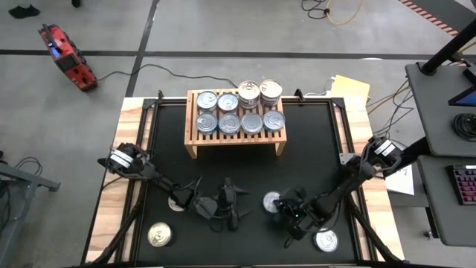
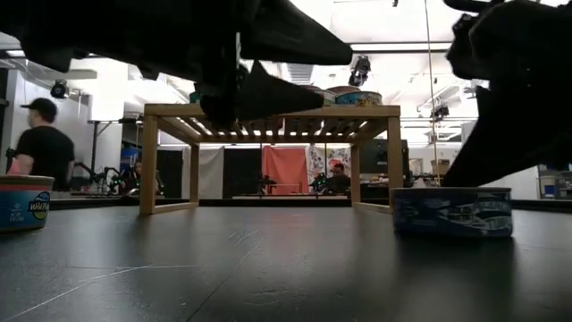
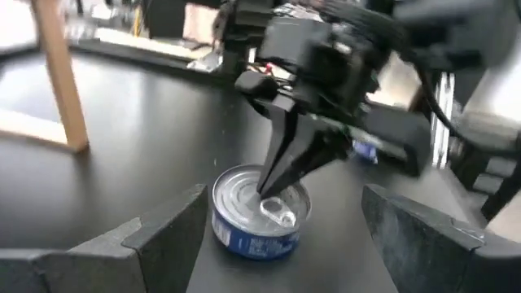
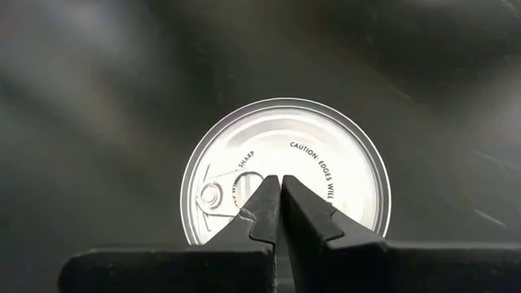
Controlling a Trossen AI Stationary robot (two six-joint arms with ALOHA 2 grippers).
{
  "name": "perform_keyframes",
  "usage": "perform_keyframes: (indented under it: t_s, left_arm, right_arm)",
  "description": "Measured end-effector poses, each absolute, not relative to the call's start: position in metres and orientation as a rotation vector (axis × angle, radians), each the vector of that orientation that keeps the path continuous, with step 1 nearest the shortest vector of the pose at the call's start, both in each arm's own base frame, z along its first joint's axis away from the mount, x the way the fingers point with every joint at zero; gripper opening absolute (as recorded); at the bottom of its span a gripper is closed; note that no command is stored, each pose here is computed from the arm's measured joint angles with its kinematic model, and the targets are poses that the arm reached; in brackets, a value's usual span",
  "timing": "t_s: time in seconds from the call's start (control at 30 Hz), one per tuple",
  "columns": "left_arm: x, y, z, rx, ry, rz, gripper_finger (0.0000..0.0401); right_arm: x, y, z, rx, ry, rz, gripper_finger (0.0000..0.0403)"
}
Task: Stack canned seafood by type on shelf
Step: Stack the blue tuna can on top of the blue tuna can
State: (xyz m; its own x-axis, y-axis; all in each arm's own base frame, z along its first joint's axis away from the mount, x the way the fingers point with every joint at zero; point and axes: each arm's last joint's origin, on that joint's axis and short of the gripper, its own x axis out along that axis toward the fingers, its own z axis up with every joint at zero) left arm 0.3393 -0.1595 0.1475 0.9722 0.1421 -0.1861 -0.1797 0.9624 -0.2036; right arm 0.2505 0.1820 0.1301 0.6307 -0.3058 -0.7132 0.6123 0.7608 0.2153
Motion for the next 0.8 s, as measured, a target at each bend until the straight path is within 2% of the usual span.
perform_keyframes:
  t_s: [0.23, 0.53, 0.8]
  left_arm:
    - [0.344, -0.139, 0.144, -0.591, 0.229, 0.221, 0.0309]
    - [0.346, -0.137, 0.140, -0.655, 0.285, 0.157, 0.0309]
    - [0.347, -0.137, 0.139, -0.678, 0.278, 0.149, 0.0309]
  right_arm:
    - [0.249, 0.180, 0.150, 0.405, 0.659, -0.498, 0.0009]
    - [0.221, 0.182, 0.171, 0.304, 0.758, -0.414, 0.0009]
    - [0.216, 0.184, 0.145, 0.206, 0.751, -0.412, 0.0009]
